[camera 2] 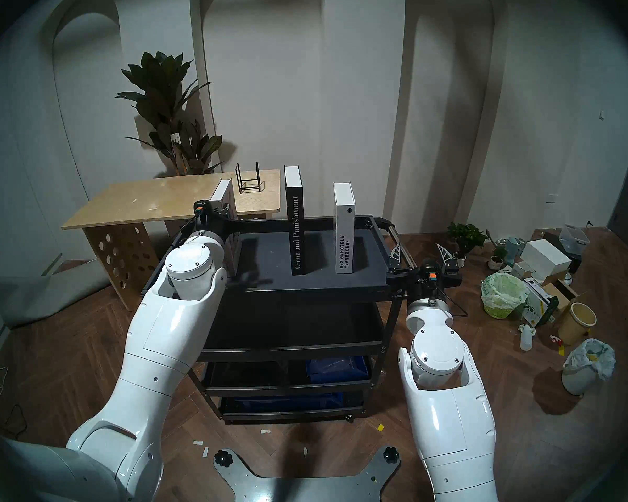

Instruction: Sort the books onto the shelf by size, largest to the left

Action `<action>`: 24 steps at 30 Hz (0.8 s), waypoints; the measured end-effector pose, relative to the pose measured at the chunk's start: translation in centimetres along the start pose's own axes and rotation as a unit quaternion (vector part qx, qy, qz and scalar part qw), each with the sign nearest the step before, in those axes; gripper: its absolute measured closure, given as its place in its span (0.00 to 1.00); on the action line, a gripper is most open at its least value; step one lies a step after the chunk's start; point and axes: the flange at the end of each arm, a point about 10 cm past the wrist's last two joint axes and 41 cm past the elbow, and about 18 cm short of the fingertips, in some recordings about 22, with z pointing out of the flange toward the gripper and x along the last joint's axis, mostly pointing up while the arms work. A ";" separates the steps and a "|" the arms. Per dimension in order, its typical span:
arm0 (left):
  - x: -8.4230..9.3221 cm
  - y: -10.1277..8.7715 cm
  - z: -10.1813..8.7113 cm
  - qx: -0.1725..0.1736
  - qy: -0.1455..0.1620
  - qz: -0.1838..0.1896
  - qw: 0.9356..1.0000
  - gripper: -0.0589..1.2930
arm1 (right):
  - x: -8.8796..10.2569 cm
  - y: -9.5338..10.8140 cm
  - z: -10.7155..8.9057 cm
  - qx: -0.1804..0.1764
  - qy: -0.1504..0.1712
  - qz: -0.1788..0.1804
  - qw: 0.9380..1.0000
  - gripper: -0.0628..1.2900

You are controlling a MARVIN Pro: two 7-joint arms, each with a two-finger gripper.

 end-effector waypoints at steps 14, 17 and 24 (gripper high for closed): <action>0.0 0.9 0.1 -0.006 -0.004 -0.015 1.000 0.72 | -0.2 0.0 0.0 -0.006 -0.001 -0.001 1.000 0.05; 0.0 1.0 0.2 -0.006 -0.005 -0.015 1.000 0.72 | -0.2 0.1 0.0 -0.008 -0.001 -0.002 1.000 0.05; 0.0 1.3 0.3 -0.002 -0.006 -0.018 1.000 0.70 | -0.2 0.1 0.0 -0.010 -0.001 -0.002 1.000 0.05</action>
